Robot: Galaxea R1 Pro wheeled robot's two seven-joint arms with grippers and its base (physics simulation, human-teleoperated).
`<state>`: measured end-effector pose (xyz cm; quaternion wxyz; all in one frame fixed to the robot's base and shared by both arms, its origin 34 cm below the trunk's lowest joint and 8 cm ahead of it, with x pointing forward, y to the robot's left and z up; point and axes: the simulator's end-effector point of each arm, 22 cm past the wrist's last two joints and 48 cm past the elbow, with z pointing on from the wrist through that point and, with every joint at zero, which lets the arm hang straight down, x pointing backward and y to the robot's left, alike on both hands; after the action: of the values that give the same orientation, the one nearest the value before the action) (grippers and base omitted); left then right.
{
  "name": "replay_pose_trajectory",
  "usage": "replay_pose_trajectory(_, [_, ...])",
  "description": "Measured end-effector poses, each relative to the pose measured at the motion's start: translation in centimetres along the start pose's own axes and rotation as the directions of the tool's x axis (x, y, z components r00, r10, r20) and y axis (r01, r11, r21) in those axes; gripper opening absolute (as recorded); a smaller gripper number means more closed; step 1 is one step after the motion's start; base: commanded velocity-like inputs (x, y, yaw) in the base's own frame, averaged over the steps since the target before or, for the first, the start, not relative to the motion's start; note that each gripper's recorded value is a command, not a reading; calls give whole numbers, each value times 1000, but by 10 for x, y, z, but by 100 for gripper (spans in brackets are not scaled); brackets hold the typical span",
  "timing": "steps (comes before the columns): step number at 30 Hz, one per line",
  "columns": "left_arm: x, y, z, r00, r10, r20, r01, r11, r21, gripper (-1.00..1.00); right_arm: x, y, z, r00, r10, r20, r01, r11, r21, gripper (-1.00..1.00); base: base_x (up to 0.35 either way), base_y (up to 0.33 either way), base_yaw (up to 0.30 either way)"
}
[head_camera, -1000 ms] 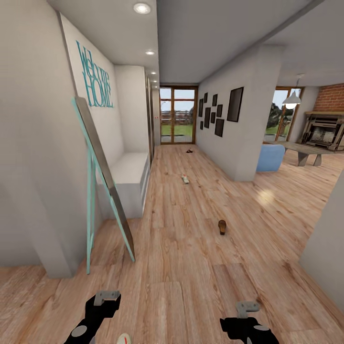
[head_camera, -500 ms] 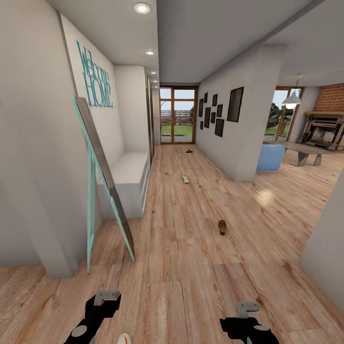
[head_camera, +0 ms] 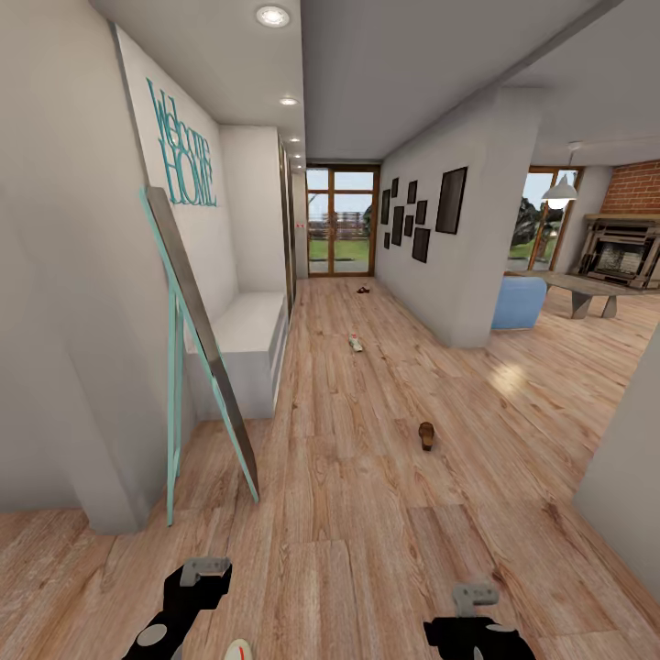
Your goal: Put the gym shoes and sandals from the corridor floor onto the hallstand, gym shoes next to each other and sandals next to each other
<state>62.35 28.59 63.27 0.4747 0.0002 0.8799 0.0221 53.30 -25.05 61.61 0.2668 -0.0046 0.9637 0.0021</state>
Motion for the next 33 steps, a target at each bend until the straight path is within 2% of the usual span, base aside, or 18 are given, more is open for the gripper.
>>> replay_pose_trajectory(14, [27,-1,13,1000,0,-16,0,1000,0,100,22,-1,22,999,5,-33,-5,1000,0,100,0,0,7])
replay_pose_trajectory(33, [74,-2,32,999,0,-47,0,1000,0,100,55,-1,57,998,5,-63,-5,1000,-1,100,0,0,66])
